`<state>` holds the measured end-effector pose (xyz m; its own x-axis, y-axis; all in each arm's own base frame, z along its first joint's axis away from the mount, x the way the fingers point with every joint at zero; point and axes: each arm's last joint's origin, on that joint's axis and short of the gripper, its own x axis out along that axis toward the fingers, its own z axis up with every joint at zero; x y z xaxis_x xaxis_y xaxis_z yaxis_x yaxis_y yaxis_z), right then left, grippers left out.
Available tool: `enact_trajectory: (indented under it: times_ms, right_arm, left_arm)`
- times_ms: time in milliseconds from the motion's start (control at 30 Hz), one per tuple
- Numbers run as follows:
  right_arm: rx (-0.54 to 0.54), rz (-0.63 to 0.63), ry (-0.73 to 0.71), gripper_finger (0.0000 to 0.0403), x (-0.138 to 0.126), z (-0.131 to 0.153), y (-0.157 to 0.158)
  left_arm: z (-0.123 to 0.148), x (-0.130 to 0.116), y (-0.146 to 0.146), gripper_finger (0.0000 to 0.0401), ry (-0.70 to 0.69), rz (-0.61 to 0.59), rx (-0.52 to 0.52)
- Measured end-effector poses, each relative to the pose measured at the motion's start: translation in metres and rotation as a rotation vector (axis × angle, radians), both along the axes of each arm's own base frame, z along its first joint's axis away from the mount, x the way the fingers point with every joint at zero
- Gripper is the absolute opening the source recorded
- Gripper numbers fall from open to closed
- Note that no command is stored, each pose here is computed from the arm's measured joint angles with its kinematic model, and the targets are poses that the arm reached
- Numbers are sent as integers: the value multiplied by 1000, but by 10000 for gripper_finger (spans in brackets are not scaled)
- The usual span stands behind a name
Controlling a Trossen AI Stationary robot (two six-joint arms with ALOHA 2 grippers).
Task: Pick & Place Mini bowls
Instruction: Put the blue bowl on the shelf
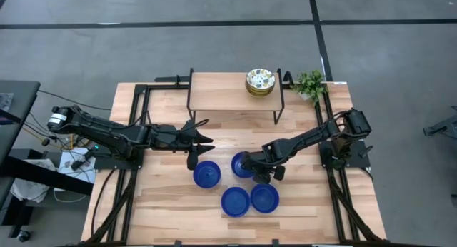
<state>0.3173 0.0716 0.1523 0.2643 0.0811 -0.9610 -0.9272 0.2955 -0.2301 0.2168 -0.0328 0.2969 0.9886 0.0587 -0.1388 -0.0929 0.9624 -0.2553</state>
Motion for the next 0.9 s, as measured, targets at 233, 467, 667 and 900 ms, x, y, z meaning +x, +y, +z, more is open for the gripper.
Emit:
enact_trajectory:
  times_ms: [233,467,667,900]
  right_arm:
    - [19,-116,34,3,3,9,-2]
    - [51,-218,24,2,18,40,-8]
    - [116,-225,-9,1,32,77,-11]
    - [149,-237,-39,1,38,116,-11]
  left_arm:
    - [0,0,0,121,1,-1,9]
    - [0,0,2,121,2,52,36]
    - [0,0,8,121,8,87,33]
    - [-2,-14,18,121,83,133,-1]
